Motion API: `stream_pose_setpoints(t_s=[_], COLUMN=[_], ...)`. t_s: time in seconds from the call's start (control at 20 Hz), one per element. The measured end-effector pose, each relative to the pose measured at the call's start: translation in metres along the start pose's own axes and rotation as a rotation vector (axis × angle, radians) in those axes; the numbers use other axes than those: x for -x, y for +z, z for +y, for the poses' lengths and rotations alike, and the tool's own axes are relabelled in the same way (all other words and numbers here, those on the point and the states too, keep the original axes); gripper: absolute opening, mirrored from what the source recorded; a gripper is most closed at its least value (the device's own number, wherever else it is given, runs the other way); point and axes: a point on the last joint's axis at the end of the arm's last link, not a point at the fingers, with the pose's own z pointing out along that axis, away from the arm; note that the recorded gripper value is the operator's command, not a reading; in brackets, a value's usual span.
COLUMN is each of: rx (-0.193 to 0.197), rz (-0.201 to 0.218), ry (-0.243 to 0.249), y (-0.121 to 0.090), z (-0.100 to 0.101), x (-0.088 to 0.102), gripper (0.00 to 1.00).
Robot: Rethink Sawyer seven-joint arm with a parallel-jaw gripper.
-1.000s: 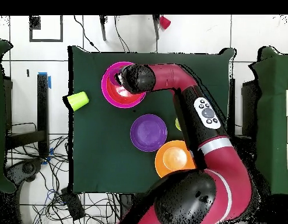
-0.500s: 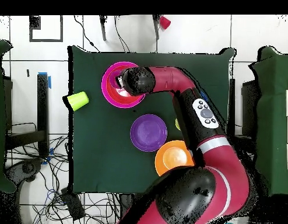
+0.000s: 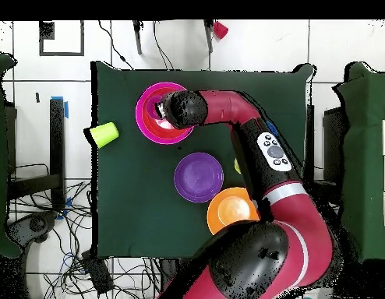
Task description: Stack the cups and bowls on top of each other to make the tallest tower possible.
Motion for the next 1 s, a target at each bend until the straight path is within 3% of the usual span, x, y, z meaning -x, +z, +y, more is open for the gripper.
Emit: stream_pose_setpoints(t_s=[1.0], rx=[0.019], rz=[0.023], ry=[0.003], y=[0.023], z=[0.004], x=[-0.016], gripper=[0.00])
